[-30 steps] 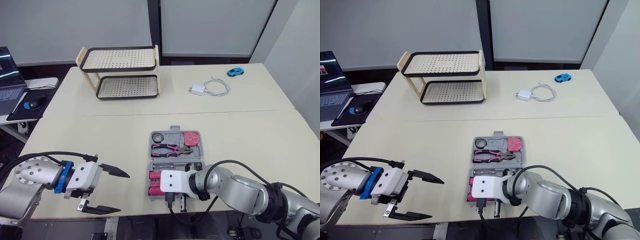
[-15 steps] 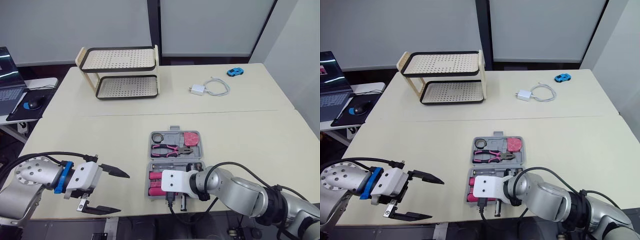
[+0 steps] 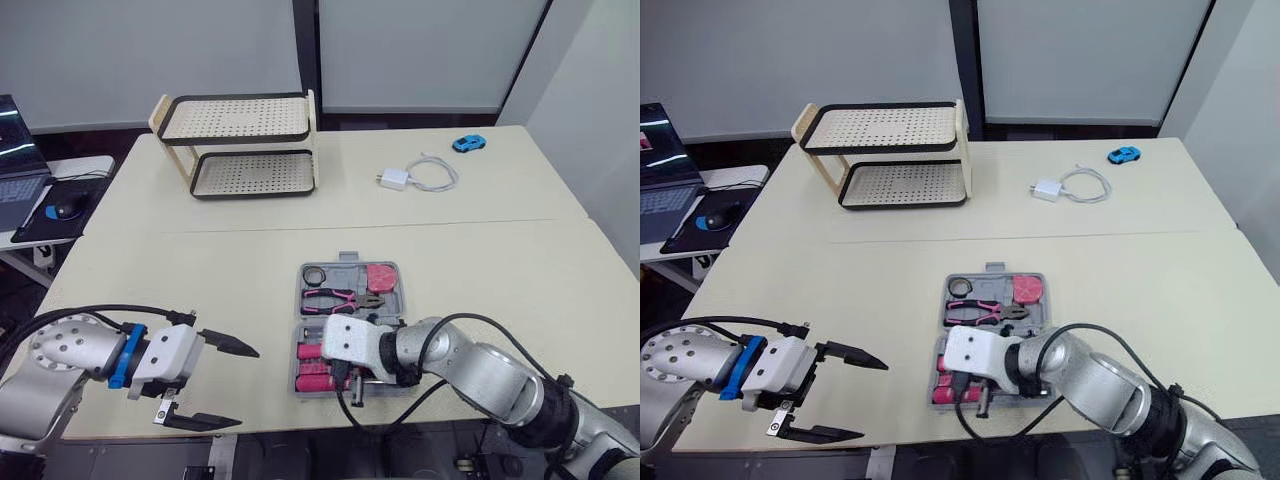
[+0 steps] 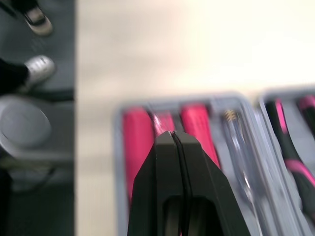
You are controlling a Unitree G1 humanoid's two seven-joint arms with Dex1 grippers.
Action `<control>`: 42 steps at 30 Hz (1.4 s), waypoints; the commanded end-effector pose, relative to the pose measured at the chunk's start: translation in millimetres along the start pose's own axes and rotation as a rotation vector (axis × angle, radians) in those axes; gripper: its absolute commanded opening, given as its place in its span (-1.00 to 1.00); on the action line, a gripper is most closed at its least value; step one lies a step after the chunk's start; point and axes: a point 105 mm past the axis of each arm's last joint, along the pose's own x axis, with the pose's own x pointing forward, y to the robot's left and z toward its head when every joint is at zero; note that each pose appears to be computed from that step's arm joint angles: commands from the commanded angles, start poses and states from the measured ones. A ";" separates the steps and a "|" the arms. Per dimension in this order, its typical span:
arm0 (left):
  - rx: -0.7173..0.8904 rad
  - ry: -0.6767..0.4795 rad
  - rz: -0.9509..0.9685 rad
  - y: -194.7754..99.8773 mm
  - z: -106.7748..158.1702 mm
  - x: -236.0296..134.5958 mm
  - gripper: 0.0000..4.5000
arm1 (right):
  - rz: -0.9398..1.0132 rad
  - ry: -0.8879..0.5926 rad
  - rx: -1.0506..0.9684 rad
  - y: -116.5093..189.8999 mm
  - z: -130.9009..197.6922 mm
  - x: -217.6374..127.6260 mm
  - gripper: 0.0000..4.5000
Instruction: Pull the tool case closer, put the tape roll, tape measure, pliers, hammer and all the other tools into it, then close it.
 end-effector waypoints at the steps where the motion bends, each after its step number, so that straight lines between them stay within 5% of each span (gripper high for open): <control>1: 0.016 0.007 -0.001 -0.6 3.3 -3.1 1.00 | -0.007 -0.093 -0.024 1.2 14.4 -11.4 -0.99; 42: 0.019 0.005 -0.012 0.9 4.1 -1.1 1.00 | -0.066 -0.064 0.045 12.2 -49.2 1.5 -0.99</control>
